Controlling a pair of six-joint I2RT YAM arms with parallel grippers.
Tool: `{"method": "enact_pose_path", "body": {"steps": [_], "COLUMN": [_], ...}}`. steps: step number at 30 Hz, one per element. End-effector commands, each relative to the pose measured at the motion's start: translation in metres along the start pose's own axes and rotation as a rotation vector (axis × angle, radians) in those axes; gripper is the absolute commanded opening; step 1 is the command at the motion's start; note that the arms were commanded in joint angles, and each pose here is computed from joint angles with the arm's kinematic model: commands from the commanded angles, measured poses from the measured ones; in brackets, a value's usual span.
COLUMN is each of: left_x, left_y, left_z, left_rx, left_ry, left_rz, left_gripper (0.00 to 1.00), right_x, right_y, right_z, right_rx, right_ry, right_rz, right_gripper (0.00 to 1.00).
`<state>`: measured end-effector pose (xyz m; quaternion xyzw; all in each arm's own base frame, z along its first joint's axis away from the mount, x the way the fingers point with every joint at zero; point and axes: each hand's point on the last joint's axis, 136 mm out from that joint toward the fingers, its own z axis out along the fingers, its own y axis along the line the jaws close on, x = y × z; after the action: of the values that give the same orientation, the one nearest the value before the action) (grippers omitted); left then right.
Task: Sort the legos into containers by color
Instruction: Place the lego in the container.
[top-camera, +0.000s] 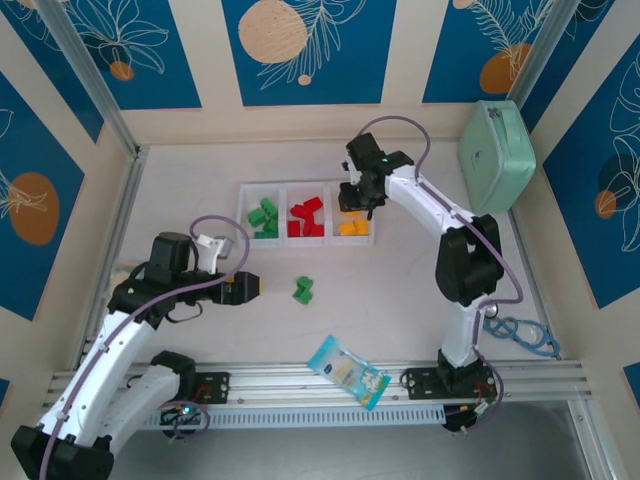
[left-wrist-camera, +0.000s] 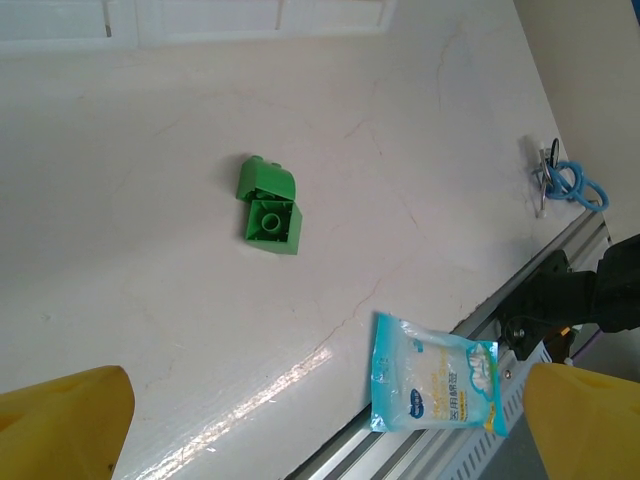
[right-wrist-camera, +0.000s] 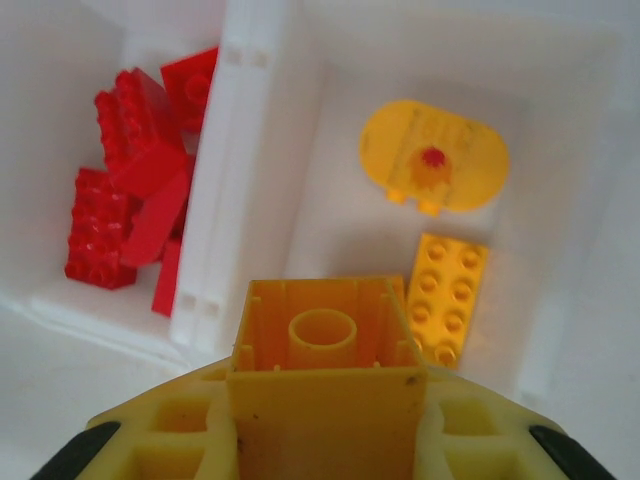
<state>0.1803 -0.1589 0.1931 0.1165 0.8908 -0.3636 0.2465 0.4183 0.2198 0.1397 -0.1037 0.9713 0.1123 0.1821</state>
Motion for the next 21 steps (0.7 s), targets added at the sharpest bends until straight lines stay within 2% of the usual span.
{"method": "enact_pose_path", "body": {"steps": [1,9,16,18,21], "left_x": [0.002,0.005,0.004,0.004,0.005], "left_y": [-0.012,-0.012,-0.015,-0.014,-0.012], "left_z": [0.001,0.003,0.002,0.003,0.004], "left_rx": [0.066,0.066,0.077,0.072,0.065], "left_ry": [0.012,0.025,0.019,0.024,0.033], "left_rz": [0.035,0.039,0.046,0.041,0.033], "left_gripper": [0.99,0.99,0.99,0.99,0.99], "right_x": [-0.009,-0.041,-0.048,-0.045,-0.043], "right_y": [0.016,0.021,0.011,0.010,0.009], "right_z": [0.003,0.026,0.037,0.038,0.037], "right_rx": [-0.059,-0.083,-0.082,-0.098,-0.125], "right_ry": [0.015,-0.028,-0.016,-0.004,-0.005], "right_rz": [0.011,0.003,0.048,0.064,0.096], "right_gripper": [0.00,0.00,0.00,0.09,0.13]}}
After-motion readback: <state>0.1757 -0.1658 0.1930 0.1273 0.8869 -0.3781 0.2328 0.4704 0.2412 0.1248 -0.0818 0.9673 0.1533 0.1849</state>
